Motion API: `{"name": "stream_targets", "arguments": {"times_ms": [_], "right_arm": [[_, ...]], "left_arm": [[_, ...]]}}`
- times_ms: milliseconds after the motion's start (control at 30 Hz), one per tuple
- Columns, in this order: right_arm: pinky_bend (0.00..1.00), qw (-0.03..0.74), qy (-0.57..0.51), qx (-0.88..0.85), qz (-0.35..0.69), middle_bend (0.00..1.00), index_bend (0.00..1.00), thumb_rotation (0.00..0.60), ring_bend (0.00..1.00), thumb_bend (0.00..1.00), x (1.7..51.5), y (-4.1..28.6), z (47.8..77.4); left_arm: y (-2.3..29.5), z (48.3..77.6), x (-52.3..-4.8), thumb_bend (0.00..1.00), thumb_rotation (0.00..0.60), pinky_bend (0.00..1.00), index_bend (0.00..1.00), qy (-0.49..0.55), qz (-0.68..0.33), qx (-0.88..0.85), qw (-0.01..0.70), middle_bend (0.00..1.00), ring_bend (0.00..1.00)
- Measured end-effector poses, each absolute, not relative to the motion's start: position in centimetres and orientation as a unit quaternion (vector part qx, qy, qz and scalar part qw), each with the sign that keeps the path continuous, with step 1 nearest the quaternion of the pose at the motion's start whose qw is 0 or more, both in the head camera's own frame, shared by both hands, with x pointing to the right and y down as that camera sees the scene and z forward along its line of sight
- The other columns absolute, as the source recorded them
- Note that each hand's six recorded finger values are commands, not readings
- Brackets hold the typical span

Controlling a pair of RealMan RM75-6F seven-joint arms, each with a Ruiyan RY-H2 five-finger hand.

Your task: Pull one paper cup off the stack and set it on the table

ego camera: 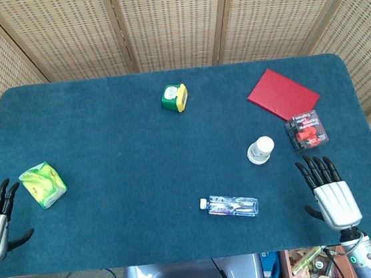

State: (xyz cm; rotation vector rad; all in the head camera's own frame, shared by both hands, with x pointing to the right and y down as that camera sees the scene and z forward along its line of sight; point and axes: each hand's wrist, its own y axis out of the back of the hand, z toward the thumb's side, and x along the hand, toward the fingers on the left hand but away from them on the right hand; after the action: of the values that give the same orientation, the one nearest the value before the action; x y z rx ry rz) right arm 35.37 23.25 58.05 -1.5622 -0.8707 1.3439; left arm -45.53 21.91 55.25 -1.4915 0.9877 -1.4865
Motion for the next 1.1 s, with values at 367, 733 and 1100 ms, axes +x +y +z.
{"name": "stream_targets", "arguments": {"times_ms": [367, 733, 1100], "right_arm": [[0.04, 0.447, -0.353, -0.647, 0.507, 0.00, 0.07, 0.600, 0.00, 0.06, 32.6, 20.3, 57.1], [0.20, 0.449, -0.316, -0.658, 0.516, 0.04, 0.19, 0.600, 0.00, 0.06, 28.0, 13.9, 58.2], [0.22, 0.399, -0.277, -0.653, 0.581, 0.06, 0.20, 0.600, 0.00, 0.06, 26.1, 8.7, 62.2]], "left_arm": [[21.9, 55.4, -45.6, 0.17, 0.600, 0.00, 0.00, 0.387, -0.591, -0.587, 0.396, 0.00, 0.00], [21.9, 56.5, -45.6, 0.17, 0.600, 0.00, 0.00, 0.376, -0.599, -0.590, 0.389, 0.00, 0.00], [21.8, 56.5, -45.7, 0.17, 0.600, 0.00, 0.00, 0.378, -0.599, -0.587, 0.393, 0.00, 0.00]]}}
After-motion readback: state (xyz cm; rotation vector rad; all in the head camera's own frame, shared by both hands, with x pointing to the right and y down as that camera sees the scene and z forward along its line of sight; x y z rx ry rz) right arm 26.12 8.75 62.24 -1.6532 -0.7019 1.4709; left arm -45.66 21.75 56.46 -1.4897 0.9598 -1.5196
